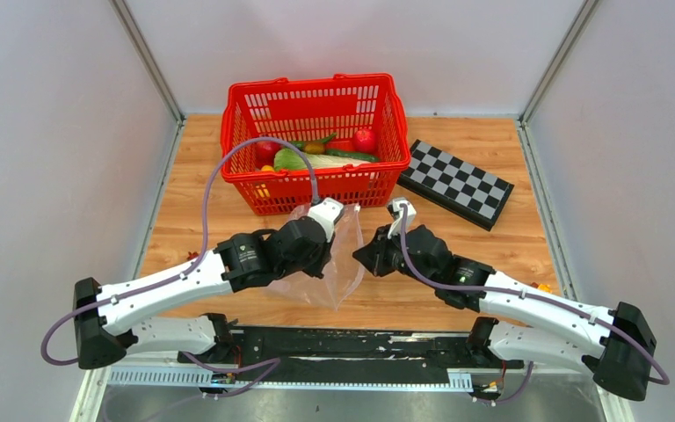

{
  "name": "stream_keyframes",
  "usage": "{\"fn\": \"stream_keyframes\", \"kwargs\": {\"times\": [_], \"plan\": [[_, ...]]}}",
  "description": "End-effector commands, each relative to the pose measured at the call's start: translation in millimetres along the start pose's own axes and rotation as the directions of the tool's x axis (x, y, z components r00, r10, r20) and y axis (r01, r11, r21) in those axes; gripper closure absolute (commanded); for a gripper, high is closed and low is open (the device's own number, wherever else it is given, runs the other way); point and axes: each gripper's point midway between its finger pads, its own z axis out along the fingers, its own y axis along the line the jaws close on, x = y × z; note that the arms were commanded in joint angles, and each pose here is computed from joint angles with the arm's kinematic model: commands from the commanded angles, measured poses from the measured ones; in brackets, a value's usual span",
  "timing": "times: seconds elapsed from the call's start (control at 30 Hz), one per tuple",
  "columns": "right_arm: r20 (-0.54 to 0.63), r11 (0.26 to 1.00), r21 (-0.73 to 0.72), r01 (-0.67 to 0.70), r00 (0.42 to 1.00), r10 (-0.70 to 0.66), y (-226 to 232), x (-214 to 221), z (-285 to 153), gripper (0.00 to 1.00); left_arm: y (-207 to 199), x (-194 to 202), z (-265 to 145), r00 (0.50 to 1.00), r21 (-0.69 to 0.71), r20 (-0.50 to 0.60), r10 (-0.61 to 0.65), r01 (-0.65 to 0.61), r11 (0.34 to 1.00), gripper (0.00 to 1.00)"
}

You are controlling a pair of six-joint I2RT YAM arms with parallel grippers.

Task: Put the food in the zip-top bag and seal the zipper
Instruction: Open the zipper of the food storage bag at the center of the board.

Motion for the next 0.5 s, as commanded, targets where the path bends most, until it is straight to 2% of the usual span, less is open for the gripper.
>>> {"fn": "stream_keyframes", "kwargs": {"times": [0.0, 0.07, 0.23, 0.4, 0.47], "plan": [[-0.008, 0.994, 0.103, 0.042, 0.999, -0.041, -17, -5, -7, 1.00, -2, -14, -11, 0.996, 0.031, 0.085, -0.034, 0.031, 0.999, 0.93], [-0.029, 0.987, 0.152, 0.058, 0.998, -0.054, -28, 0, -10, 1.00, -1, -18, -16, 0.993, 0.034, 0.110, -0.052, 0.048, 0.998, 1.00], [-0.039, 0.986, 0.139, 0.095, 0.995, -0.091, -28, 0, -17, 1.00, -9, -37, -31, 0.977, 0.102, 0.186, -0.108, 0.090, 0.991, 1.00], [-0.033, 0.989, 0.092, 0.118, 0.993, -0.115, -15, -8, -19, 1.00, -12, -43, -39, 0.973, 0.120, 0.192, -0.129, 0.107, 0.987, 1.00], [-0.027, 0.991, 0.063, 0.117, 0.993, -0.115, -8, -11, -18, 1.00, -12, -40, -36, 0.975, 0.117, 0.184, -0.127, 0.106, 0.987, 0.94]]}}
